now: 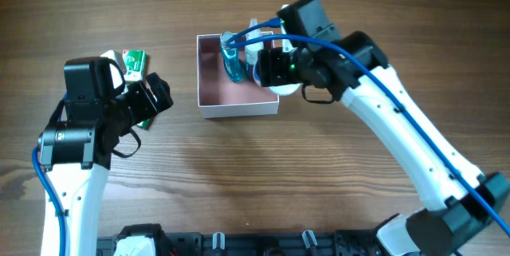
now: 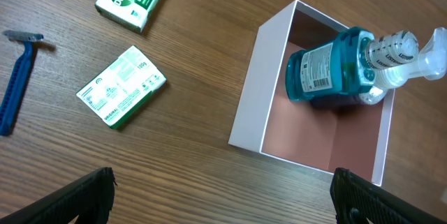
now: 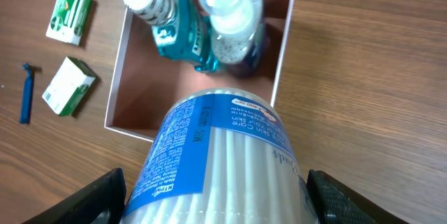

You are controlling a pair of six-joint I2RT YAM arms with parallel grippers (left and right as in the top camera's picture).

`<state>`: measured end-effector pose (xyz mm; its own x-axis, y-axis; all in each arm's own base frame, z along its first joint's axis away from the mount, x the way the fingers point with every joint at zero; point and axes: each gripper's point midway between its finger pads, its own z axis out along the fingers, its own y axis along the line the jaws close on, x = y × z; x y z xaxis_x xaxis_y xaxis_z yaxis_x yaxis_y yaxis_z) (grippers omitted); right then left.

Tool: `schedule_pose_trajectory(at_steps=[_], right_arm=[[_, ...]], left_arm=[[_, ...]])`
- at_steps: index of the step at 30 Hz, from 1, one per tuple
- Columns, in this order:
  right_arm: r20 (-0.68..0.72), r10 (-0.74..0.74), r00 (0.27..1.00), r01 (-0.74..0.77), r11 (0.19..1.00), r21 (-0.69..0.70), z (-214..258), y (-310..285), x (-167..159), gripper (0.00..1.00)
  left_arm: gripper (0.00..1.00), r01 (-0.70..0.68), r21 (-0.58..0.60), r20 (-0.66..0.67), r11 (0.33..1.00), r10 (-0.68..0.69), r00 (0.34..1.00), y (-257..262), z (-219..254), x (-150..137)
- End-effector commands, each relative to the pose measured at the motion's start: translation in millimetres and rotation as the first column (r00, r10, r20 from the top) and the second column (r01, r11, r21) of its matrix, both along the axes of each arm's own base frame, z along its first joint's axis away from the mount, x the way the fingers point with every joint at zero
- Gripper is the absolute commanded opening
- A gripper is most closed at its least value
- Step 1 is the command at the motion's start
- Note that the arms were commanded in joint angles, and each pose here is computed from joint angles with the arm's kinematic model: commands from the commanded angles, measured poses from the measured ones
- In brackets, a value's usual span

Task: Pack container
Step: 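Lower the white container into the box front and open the gripper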

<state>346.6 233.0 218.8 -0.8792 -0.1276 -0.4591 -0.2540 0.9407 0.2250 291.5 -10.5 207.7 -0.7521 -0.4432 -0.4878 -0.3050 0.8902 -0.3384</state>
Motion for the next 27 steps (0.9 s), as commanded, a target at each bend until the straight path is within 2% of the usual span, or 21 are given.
schedule_pose_trajectory(at_steps=[1, 5, 12, 15, 18, 22, 27], right_arm=[[-0.005, -0.001, 1.000, 0.001, 0.999, -0.039, -17, 5, 14, 0.04], [0.011, -0.018, 1.000, 0.018, 0.998, -0.068, -18, 1, 20, 0.04], [0.114, -0.012, 0.993, 0.017, 0.999, -0.042, 58, -1, 25, 0.04], [0.112, 0.007, 0.994, -0.001, 0.999, -0.053, 74, -1, 25, 0.05], [0.054, 0.034, 0.998, -0.029, 0.996, -0.084, 63, 3, 26, 0.04], [-0.046, 0.050, 0.998, -0.056, 0.988, -0.145, 24, 9, 31, 0.05], [-0.106, 0.059, 0.993, -0.078, 0.980, -0.181, -7, 18, 36, 0.04]], left_arm=[[1.00, 0.022, -0.004, 0.023, 1.000, -0.022, 0.999, -3, 8, 2], [1.00, 0.022, -0.004, 0.023, 1.000, -0.022, 0.999, -3, 8, 2], [1.00, 0.022, -0.004, 0.023, 1.000, -0.022, 0.999, -3, 8, 2], [1.00, 0.022, -0.004, 0.023, 1.000, -0.022, 0.999, -3, 8, 2], [1.00, 0.022, -0.004, 0.023, 1.000, -0.022, 0.999, -3, 8, 2], [1.00, 0.022, -0.004, 0.022, 1.000, -0.022, 1.000, -3, 8, 2], [1.00, 0.022, -0.004, 0.023, 1.000, -0.022, 0.999, -3, 8, 2]])
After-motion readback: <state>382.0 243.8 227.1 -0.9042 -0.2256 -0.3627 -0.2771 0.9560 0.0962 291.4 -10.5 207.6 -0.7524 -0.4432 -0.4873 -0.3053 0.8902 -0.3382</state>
